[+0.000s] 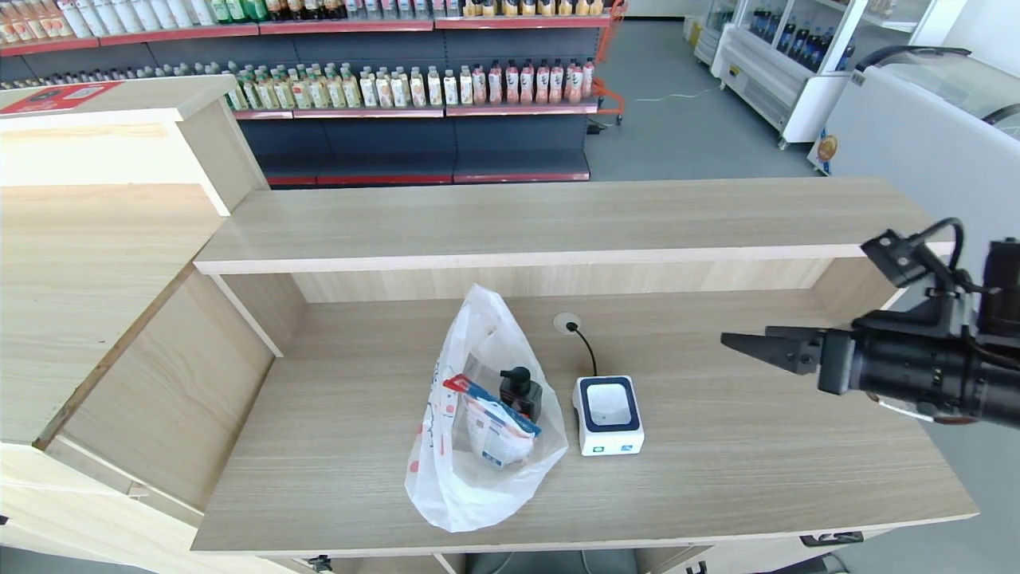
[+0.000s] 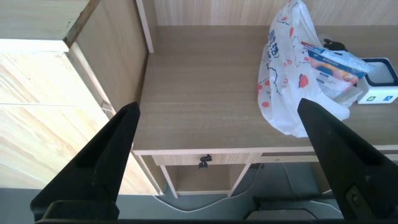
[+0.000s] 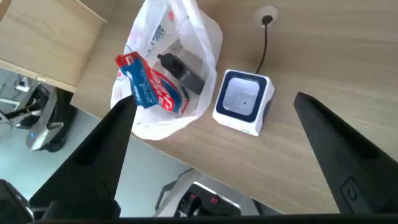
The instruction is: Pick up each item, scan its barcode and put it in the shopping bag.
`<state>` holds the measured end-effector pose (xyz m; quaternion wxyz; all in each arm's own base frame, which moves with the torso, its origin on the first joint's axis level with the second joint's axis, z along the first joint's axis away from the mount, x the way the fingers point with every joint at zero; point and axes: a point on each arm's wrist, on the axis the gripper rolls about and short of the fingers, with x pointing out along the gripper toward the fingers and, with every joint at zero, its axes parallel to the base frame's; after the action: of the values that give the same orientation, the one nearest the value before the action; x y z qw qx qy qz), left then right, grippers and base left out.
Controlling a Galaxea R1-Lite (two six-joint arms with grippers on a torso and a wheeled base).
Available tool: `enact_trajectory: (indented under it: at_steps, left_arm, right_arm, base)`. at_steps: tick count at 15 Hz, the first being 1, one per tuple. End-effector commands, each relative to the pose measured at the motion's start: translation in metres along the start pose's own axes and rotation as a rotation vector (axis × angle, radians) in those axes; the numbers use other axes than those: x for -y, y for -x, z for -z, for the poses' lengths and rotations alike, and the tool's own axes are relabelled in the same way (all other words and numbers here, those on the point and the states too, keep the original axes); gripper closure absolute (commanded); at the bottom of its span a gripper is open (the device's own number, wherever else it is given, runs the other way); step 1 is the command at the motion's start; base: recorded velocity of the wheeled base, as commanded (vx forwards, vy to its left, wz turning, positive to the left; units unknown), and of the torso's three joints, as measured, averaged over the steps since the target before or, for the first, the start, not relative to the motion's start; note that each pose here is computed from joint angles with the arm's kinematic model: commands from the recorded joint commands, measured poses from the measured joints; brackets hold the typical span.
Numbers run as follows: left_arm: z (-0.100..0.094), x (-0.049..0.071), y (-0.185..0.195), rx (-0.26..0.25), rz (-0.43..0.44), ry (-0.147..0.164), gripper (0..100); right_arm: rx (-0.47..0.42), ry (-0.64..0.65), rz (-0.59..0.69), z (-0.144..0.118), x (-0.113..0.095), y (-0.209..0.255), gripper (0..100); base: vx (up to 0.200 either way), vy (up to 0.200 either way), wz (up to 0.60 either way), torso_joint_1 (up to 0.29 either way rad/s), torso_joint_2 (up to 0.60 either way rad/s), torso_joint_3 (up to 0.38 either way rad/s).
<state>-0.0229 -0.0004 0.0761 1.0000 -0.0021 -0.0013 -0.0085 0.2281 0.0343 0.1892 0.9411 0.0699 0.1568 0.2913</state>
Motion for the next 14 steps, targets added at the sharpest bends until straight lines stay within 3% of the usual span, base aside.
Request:
enact_trajectory:
  at_steps: [1, 2, 3, 4, 5, 6, 10, 14]
  left_arm:
    - [0.000, 0.000, 0.000, 0.001, 0.001, 0.000, 0]
    - [0.000, 0.000, 0.000, 0.001, 0.000, 0.000, 0]
    - [0.000, 0.000, 0.000, 0.001, 0.000, 0.000, 0]
    - [0.000, 0.000, 0.000, 0.001, 0.000, 0.000, 0]
    - [0.000, 0.000, 0.000, 0.001, 0.000, 0.000, 0]
    - [0.000, 0.000, 0.000, 0.001, 0.000, 0.000, 0]
    - [0.000, 0.000, 0.000, 0.001, 0.000, 0.000, 0]
    - [0.000, 0.000, 0.000, 0.001, 0.000, 0.000, 0]
  right_arm:
    - [0.068, -0.039, 0.327, 0.084, -0.040, 0.120, 0]
    - [0.077, -0.034, 0.377, 0.095, -0.044, 0.128, 0]
    - [0.089, 0.005, 0.471, 0.128, -0.056, 0.146, 0]
    - [0.130, 0.045, 0.519, 0.145, -0.061, 0.155, 0]
    - [0.153, 0.052, 0.535, 0.149, -0.063, 0.159, 0]
    - [0.148, 0.050, 0.555, 0.172, -0.071, 0.171, 0]
    - [0.336, 0.215, 0.555, 0.186, -0.081, 0.187, 0]
    - [0.332, 0.153, 0.610, 0.189, -0.079, 0.187, 0]
  base:
    - [0.000, 0.000, 0.00, 0.000, 0.00, 0.000]
    - [0.000, 0.000, 0.00, 0.000, 0.00, 0.000]
    - [0.000, 0.000, 0.00, 0.000, 0.00, 0.000]
    - [0.000, 0.000, 0.00, 0.000, 0.00, 0.000]
    - [0.000, 0.000, 0.00, 0.000, 0.00, 0.000]
    - [0.000, 0.000, 0.00, 0.000, 0.00, 0.000]
    - [0.000, 0.000, 0.00, 0.000, 0.00, 0.000]
    - [0.000, 0.000, 0.00, 0.000, 0.00, 0.000]
